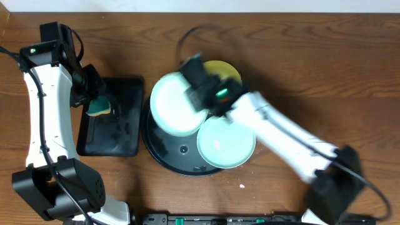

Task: Clean dirty plates on tray and stack at the side
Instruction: 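Carry the pale green plate right and set it on the table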

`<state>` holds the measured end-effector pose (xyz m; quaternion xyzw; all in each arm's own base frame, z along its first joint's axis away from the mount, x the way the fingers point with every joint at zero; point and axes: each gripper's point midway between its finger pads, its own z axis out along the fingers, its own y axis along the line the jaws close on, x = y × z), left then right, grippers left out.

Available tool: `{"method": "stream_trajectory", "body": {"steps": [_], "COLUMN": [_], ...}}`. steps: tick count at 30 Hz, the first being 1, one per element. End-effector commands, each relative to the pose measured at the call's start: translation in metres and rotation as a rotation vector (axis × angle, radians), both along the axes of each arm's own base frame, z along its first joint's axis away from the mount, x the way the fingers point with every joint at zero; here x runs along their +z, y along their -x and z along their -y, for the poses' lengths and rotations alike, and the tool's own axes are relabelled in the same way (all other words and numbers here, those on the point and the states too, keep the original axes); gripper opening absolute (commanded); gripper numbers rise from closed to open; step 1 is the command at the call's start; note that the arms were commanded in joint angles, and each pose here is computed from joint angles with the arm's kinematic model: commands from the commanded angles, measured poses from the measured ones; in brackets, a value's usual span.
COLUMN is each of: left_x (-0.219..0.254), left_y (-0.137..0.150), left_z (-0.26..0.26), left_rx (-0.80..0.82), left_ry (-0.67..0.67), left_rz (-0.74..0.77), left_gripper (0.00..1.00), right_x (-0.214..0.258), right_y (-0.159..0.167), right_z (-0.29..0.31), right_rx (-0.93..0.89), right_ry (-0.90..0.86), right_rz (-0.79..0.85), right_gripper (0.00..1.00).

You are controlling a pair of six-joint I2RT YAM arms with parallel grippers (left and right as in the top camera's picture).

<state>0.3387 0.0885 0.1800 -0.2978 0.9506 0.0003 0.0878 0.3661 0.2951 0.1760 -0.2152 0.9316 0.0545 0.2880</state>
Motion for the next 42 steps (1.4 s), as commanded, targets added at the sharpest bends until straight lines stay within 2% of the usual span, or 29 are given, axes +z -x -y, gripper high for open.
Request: {"method": "stream_trajectory", "body": {"steps": [1, 4, 8, 11, 14, 17, 25, 30, 35, 36, 37, 42], "left_x": [0.000, 0.000, 0.000, 0.000, 0.000, 0.000, 0.000, 0.000, 0.000, 0.000, 0.000, 0.000], "left_y": [0.006, 0.006, 0.006, 0.006, 0.006, 0.006, 0.006, 0.006, 0.006, 0.006, 0.006, 0.006], "left_z": [-0.001, -0.001, -0.001, -0.001, -0.001, -0.001, -0.001, -0.001, -0.001, -0.001, -0.001, 0.000], "left_rx": [0.011, 0.011, 0.011, 0.012, 0.011, 0.012, 0.011, 0.011, 0.011, 0.011, 0.011, -0.007], "left_ry": [-0.007, -0.007, -0.007, -0.007, -0.007, -0.007, -0.007, -0.007, -0.007, -0.007, -0.007, -0.009], "left_rz": [-0.015, -0.017, -0.017, -0.016, -0.016, -0.016, -0.017, -0.017, -0.017, -0.017, -0.017, -0.018], "left_gripper": [0.07, 0.07, 0.07, 0.07, 0.07, 0.08, 0.07, 0.08, 0.07, 0.07, 0.07, 0.07], "right_x": [0.062, 0.077, 0.075, 0.058, 0.037, -0.008, -0.095, -0.128, -0.153, -0.156, -0.161, -0.137], "right_y": [-0.002, -0.014, -0.024, -0.022, -0.017, -0.004, 0.009, 0.010, 0.017, 0.018, 0.020, 0.014], "right_z": [0.028, 0.081, 0.161, 0.223, 0.259, 0.290, 0.319, 0.331, 0.339, 0.339, 0.338, 0.327], "right_rx": [0.027, -0.067, -0.214, -0.310, -0.355, -0.380, -0.424, -0.443, -0.466, -0.469, -0.487, -0.505], "right_ry": [-0.288, -0.338, -0.321, -0.267, -0.231, -0.194, -0.183, -0.177, -0.176, -0.176, -0.191, -0.276], "right_rz": [-0.058, -0.075, -0.108, -0.156, -0.192, -0.253, -0.251, -0.190, -0.221, -0.230, -0.251, -0.272], "right_gripper": [0.01, 0.01, 0.01, 0.01, 0.01, 0.01, 0.01, 0.01, 0.01, 0.02, 0.15, 0.42]}}
